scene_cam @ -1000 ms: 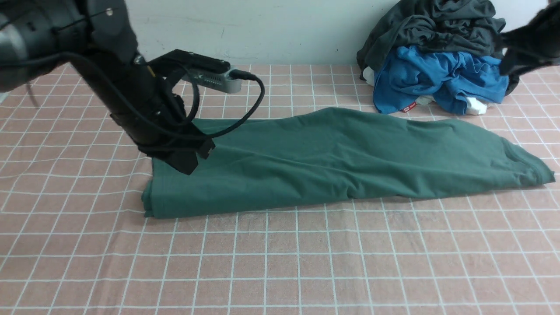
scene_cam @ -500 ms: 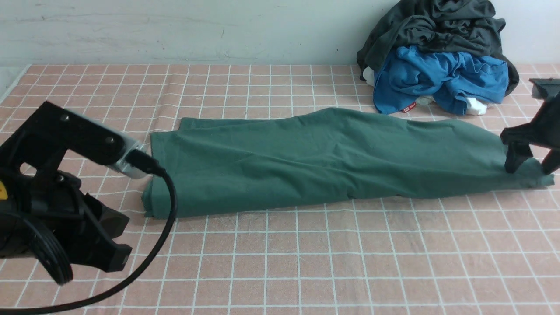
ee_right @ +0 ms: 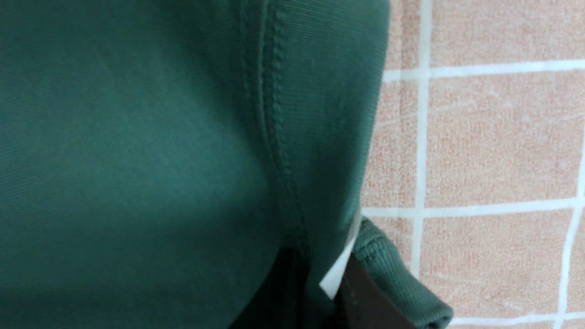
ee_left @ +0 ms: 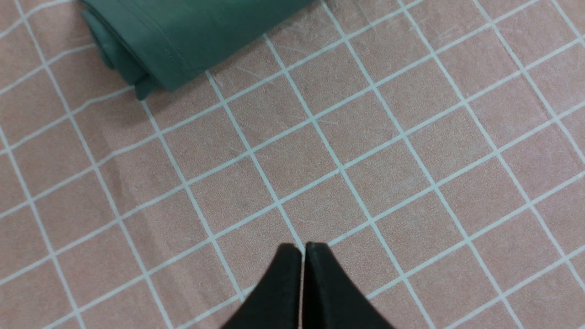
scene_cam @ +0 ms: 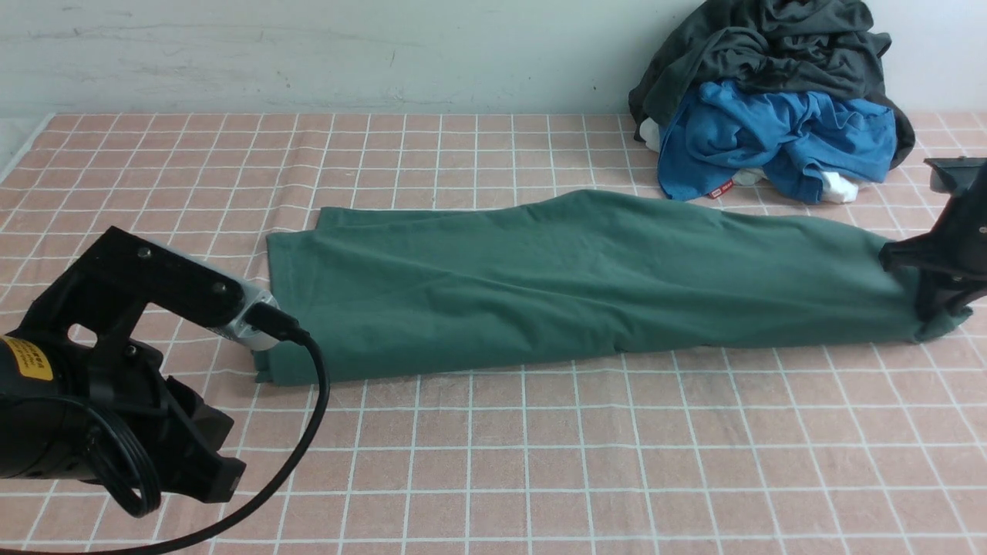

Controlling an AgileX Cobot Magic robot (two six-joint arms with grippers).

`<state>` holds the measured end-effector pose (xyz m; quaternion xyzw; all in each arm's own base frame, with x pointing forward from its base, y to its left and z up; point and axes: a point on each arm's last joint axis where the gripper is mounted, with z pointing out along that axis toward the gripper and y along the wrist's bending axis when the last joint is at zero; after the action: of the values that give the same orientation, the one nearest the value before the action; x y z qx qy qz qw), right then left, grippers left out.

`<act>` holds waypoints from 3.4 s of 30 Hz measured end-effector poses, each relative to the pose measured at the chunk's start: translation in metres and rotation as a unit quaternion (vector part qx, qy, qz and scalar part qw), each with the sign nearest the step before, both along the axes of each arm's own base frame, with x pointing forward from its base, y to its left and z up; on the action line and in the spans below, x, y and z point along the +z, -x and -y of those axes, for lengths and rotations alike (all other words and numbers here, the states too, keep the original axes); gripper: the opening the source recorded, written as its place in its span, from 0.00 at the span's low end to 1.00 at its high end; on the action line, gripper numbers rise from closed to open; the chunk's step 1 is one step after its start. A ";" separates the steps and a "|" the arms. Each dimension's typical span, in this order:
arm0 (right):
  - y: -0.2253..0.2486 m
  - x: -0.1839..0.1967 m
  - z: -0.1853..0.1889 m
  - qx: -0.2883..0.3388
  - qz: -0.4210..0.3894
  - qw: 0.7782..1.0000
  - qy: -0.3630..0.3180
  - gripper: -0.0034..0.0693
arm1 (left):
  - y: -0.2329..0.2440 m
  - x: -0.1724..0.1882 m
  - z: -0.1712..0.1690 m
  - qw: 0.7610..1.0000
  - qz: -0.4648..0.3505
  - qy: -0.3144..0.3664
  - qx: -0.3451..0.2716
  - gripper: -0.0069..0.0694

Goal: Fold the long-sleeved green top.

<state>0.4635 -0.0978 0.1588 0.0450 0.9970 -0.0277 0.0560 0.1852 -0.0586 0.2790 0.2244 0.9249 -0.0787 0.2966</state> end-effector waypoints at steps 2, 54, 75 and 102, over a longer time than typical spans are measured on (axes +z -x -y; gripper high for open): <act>0.000 0.000 0.000 0.000 0.000 1.000 0.000 0.12 | 0.000 0.000 0.000 1.000 0.000 0.000 0.000 0.09; 0.036 0.214 -0.251 0.227 0.316 0.911 -0.135 0.17 | 0.026 0.030 -0.007 0.996 0.079 0.031 0.019 0.09; 0.031 0.120 -0.383 0.352 0.265 0.889 -0.128 0.46 | 0.045 0.043 -0.013 0.992 0.120 0.027 0.015 0.09; 0.185 0.262 -0.268 0.373 0.279 0.885 0.017 0.03 | 0.117 0.023 -0.036 0.908 0.406 0.089 0.048 0.09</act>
<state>0.2787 0.1698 0.4205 -0.3249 0.8831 -0.0085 0.3383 0.0683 -0.0221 0.3021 0.1650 0.7233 -0.0484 0.6688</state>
